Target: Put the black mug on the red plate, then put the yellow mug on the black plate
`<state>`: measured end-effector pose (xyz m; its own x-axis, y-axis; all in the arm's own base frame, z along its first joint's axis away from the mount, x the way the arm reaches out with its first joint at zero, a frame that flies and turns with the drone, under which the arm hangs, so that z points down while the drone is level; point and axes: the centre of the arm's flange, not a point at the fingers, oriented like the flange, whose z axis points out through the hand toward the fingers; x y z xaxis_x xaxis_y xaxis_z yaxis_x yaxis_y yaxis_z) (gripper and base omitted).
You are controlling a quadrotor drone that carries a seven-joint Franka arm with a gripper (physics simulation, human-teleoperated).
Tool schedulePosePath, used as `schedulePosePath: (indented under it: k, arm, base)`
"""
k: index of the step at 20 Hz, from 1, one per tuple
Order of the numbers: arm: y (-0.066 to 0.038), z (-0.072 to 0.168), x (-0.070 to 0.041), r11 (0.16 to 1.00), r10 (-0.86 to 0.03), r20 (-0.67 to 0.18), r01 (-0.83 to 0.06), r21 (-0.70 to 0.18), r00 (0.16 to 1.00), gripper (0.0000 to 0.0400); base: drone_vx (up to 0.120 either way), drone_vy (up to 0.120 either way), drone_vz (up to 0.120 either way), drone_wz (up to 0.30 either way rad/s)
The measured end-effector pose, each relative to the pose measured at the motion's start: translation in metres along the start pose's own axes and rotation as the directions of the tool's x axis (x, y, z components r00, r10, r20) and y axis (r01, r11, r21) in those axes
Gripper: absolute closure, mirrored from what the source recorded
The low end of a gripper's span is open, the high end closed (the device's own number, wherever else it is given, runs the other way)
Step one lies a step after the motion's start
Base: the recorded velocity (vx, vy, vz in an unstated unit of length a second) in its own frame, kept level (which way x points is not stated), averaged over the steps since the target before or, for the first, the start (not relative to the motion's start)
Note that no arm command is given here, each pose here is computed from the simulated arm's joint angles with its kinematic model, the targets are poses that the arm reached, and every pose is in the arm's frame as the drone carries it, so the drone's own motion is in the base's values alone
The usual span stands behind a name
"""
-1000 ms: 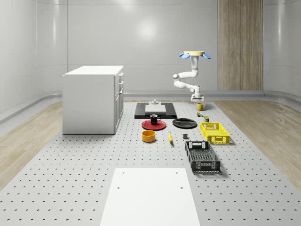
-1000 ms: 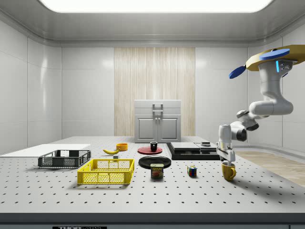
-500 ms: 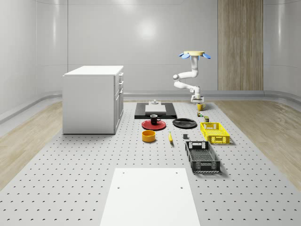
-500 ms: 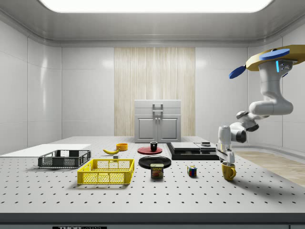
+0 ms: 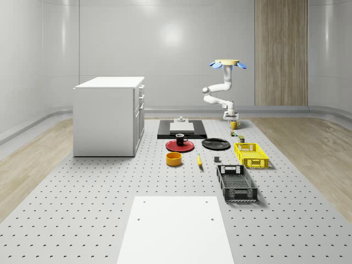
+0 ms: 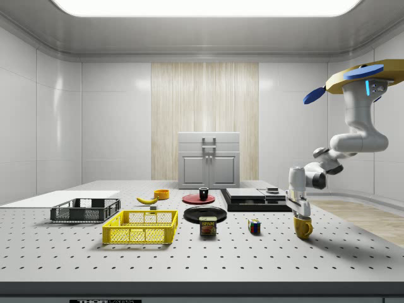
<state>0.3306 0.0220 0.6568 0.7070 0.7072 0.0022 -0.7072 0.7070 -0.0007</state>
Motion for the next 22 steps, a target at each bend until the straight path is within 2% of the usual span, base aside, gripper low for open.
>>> schedulePosePath:
  k: [6, 10, 15, 22]
  arm:
    - [0.000, -0.007, 0.000, 1.000, 0.000, 0.000, 0.000, 0.000, 1.000, 0.0286]
    - [0.000, -0.020, 0.000, 1.000, 0.000, 0.000, 0.000, 0.000, 1.000, 0.0289]
    - [0.000, -0.029, 0.000, 1.000, 0.000, 0.000, 0.000, 0.000, 1.000, 0.0290]
    - [0.000, -0.033, 0.000, 1.000, 0.000, 0.000, 0.000, 0.000, 1.000, 0.0290]
  base:
    - [0.000, 0.000, 0.000, 0.000]
    - [0.020, 0.000, 0.110, 0.000]
    - [0.120, -0.112, 0.120, 0.000]
    - [0.120, -0.120, 0.006, 0.000]
